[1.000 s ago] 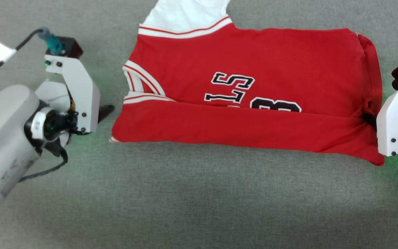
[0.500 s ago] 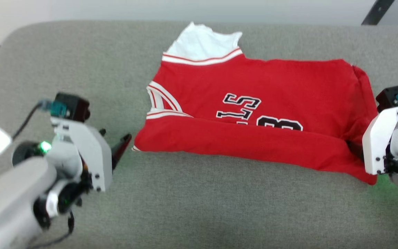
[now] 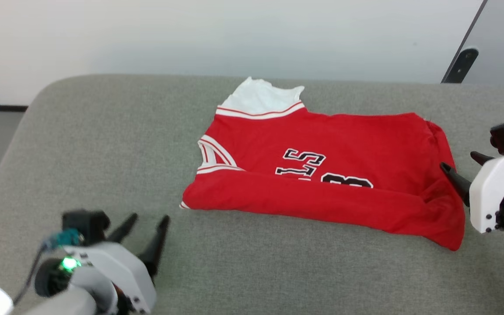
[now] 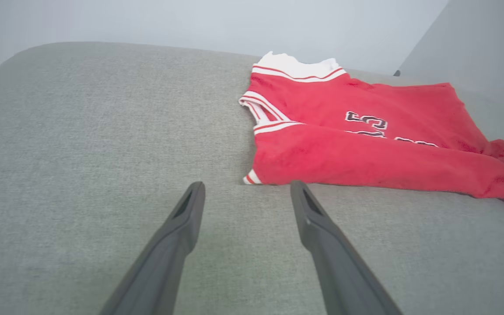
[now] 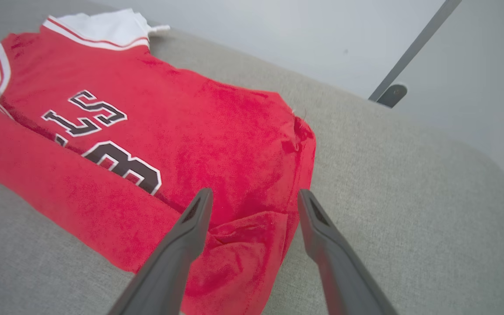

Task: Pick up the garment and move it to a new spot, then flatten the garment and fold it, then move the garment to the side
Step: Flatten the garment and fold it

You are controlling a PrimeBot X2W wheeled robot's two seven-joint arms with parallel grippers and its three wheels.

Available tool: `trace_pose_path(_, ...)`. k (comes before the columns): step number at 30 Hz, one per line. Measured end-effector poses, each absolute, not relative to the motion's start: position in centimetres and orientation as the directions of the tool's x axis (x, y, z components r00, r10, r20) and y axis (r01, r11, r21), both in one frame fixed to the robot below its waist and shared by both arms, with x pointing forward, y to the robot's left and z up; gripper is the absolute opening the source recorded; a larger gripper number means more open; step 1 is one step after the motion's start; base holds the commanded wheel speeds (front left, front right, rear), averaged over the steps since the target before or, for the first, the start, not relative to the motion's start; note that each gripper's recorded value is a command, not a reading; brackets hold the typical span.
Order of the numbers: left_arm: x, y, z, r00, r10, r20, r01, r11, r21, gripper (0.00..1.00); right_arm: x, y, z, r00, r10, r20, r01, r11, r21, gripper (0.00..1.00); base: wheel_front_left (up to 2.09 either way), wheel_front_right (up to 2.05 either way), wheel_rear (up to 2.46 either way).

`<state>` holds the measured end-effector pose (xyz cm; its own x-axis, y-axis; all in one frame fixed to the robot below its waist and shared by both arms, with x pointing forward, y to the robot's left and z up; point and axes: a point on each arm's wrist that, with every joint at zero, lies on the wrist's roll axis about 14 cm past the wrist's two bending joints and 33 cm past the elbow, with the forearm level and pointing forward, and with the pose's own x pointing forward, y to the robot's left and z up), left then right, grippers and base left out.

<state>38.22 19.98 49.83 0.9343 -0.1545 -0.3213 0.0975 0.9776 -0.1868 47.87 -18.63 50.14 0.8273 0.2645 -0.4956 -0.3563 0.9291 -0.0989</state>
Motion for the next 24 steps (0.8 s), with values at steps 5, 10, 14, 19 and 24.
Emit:
trace_pose_path(5,36.7,18.5,49.7,0.949,-0.164,-0.269,0.112,0.974,-0.199,1.00,46.6,-18.1,52.6,0.896,0.314,-0.313,-0.366,0.922,-0.123,1.00,0.00,0.00,0.00)
trace_pose_path(10,36.4,17.3,50.1,0.963,-0.161,-0.216,0.112,0.969,-0.220,1.00,44.4,-18.6,53.3,0.934,0.314,-0.168,-0.339,0.930,-0.142,1.00,0.00,0.00,0.00)
trace_pose_path(14,36.4,16.6,51.2,0.979,-0.146,-0.146,0.110,0.967,-0.228,1.00,42.5,-19.3,53.7,0.958,0.283,-0.052,-0.287,0.949,-0.130,1.00,0.00,0.00,0.00)
trace_pose_path(19,36.1,15.9,52.0,0.986,-0.148,-0.077,0.131,0.972,-0.196,1.00,40.1,-20.5,54.7,0.973,0.218,0.082,-0.205,0.968,-0.142,1.00,0.00,0.00,0.00)
trace_pose_path(24,36.3,15.1,54.3,0.984,-0.174,0.045,0.179,0.974,-0.142,1.00,37.7,-21.5,55.6,0.975,0.145,0.168,-0.123,0.983,-0.134,1.00,0.00,0.00,0.00)
